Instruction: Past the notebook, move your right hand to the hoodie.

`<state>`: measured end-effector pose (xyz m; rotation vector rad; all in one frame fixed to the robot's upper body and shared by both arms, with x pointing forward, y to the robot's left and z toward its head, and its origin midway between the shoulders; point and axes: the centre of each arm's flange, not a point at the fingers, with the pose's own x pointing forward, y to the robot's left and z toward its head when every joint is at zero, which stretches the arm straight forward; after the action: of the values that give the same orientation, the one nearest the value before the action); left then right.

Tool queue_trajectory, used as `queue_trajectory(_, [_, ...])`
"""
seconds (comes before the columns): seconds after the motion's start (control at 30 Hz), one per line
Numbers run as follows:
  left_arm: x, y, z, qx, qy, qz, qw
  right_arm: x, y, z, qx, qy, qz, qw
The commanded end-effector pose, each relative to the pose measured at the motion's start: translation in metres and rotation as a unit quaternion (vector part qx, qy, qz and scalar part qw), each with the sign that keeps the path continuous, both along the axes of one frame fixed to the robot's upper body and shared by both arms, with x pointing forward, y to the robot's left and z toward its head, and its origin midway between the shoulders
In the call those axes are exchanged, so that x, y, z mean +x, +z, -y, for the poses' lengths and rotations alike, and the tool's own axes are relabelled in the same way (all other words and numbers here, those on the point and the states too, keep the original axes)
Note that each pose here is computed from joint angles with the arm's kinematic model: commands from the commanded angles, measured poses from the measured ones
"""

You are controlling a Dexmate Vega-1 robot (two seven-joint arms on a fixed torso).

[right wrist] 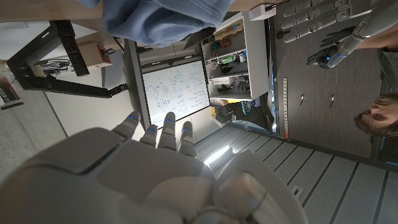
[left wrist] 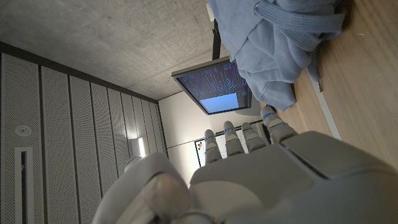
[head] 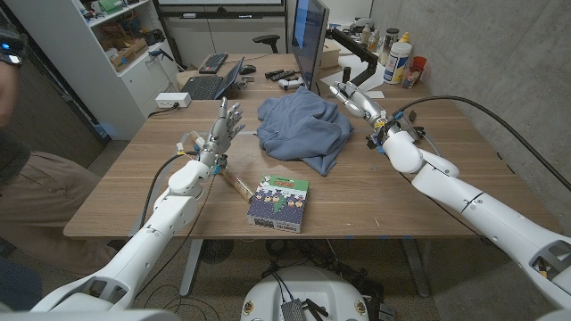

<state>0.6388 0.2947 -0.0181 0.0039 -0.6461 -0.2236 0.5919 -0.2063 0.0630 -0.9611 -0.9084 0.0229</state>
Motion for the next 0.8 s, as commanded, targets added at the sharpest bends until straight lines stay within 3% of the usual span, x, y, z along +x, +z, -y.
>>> queue_trajectory(0.03, [-0.001, -0.002, -0.002, -0.006, 0.004, -0.002, 1.0, -0.001, 0.001, -0.007, -0.026, -0.009, 0.01, 0.9996])
queue_trajectory(0.8, [-0.004, -0.004, -0.003, -0.008, 0.004, 0.0, 1.0, 0.002, 0.006, -0.02, -0.069, -0.025, 0.022, 0.9971])
